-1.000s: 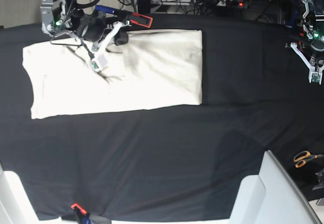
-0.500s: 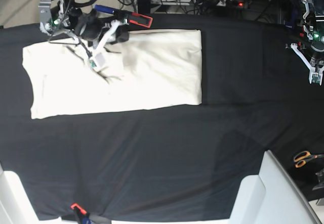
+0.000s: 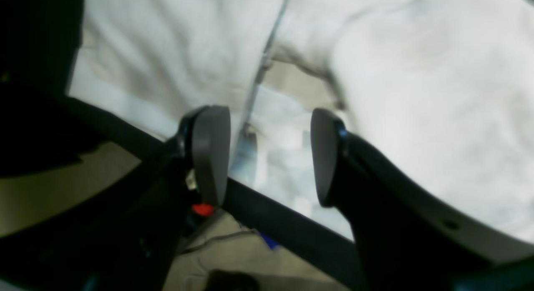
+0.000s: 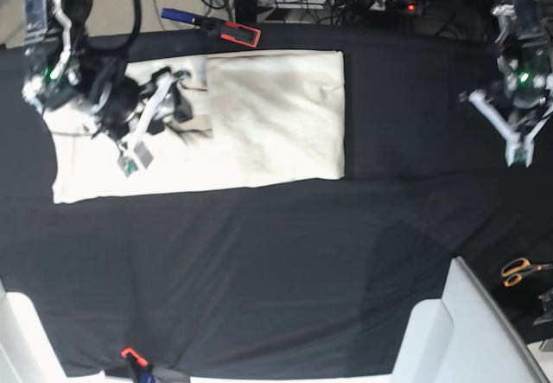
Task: Fold the T-shirt properly
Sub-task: 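Move the left gripper to the new folded edge and grasp it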
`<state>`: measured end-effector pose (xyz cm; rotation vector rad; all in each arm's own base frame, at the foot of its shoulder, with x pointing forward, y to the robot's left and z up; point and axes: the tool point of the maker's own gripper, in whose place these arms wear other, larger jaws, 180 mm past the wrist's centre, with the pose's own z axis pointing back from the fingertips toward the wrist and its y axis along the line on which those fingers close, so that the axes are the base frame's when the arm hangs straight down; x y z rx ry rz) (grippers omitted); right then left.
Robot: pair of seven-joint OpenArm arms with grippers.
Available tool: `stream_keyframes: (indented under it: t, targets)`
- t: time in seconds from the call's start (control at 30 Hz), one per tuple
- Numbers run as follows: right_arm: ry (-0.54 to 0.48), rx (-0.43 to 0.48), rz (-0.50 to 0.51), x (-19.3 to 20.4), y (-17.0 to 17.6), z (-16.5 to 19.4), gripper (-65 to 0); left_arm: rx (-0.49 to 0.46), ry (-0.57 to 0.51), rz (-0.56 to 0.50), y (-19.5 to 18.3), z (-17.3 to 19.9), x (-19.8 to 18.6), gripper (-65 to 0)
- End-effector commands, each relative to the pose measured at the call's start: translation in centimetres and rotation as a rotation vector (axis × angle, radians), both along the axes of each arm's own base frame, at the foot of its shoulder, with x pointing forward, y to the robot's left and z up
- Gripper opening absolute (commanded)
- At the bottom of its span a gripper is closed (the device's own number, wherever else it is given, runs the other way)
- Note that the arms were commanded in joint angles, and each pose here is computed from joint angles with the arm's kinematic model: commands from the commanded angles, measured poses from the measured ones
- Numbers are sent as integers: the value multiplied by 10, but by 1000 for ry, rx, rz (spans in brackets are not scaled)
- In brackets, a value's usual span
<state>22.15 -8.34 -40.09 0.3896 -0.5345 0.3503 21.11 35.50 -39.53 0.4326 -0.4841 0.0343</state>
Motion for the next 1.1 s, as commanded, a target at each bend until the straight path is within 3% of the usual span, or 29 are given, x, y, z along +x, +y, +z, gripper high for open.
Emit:
stream_keyframes:
  t: [0.0,0.13,0.3,0.4,0.57,0.8,0.87,0.97,1.07]
  targets:
    - [-28,-3,7,8,-3,8,-365,6,-24,-5,-7,11,9,-650]
    - [-29,-27,0,14,-12,11,-365,-114,-3,-96,-81,-8,21,-650]
    - [-40,-57,-142,21,-57,14,-365,-226,129,-284,-166,-53,10,-650]
    - [-10,-81,-175,14,-73,11,-365,-271,148,-289,-176,-61,6,-650]
    - [17,-91,-192,4,-80,5,-365,-508,31,-193,-164,-37,17,-650]
    - [24,-88,-185,2,-77,4,-365,-826,-60,-226,-177,-4,29,-650]
    - [26,-87,-184,1,-76,3,-365,-860,-78,-211,-174,-2,31,-558]
    - [37,-88,-184,-3,-76,1,-365,-918,-85,-167,-179,-12,30,-351]
    - [36,-90,-185,-3,-78,1,-365,-960,-64,-149,-185,-26,26,-186]
